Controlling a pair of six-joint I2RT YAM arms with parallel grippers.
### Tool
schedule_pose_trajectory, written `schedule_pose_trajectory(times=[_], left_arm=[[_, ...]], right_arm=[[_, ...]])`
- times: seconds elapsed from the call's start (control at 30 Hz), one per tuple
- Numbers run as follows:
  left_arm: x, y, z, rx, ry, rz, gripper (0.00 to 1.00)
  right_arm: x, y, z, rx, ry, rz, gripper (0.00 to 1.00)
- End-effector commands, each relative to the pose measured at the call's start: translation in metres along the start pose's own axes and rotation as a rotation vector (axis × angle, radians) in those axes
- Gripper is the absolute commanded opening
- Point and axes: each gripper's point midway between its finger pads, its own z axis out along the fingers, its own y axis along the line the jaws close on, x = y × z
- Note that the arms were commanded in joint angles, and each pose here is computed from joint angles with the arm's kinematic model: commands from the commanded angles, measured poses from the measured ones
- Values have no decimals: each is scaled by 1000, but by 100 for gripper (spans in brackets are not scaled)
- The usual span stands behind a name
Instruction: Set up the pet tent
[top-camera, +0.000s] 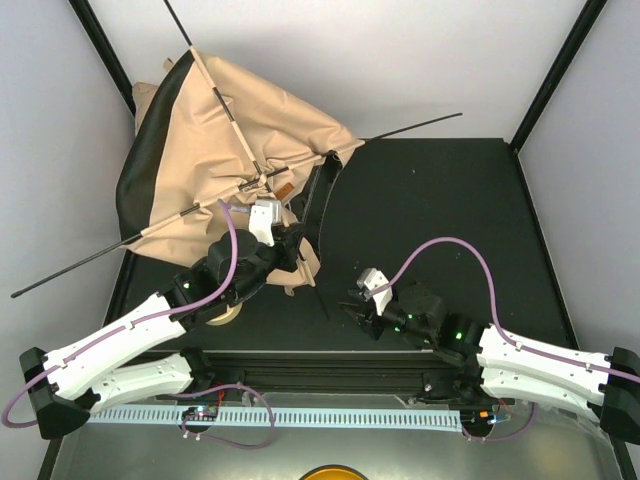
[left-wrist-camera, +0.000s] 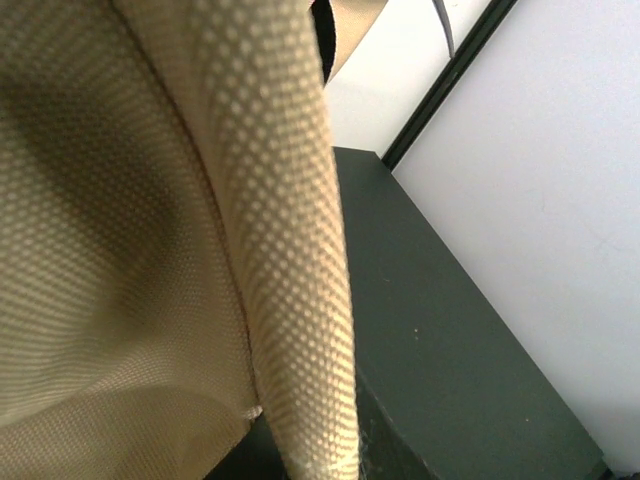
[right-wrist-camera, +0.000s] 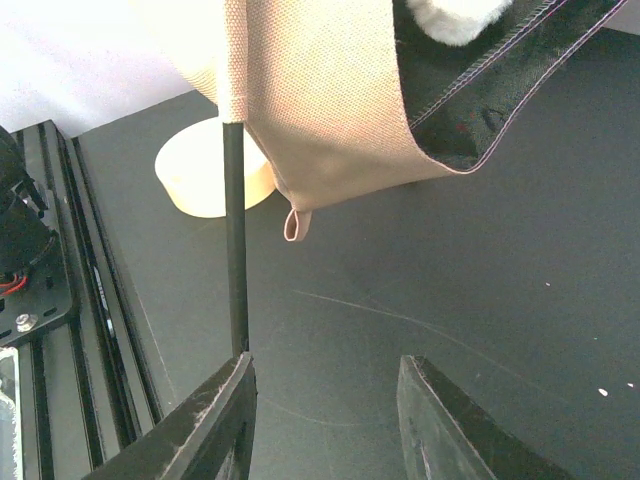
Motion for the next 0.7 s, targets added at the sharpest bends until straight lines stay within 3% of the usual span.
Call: schedule_pose_trajectory(times=[0.0, 0.67], left_arm=[[-31, -15, -9, 40, -80, -1, 2], [-35, -16, -7, 34, -89, 12, 2]], right_arm=[[-8, 2, -1, -5, -28, -5, 42], [-14, -2, -7, 21, -63, -51, 42]])
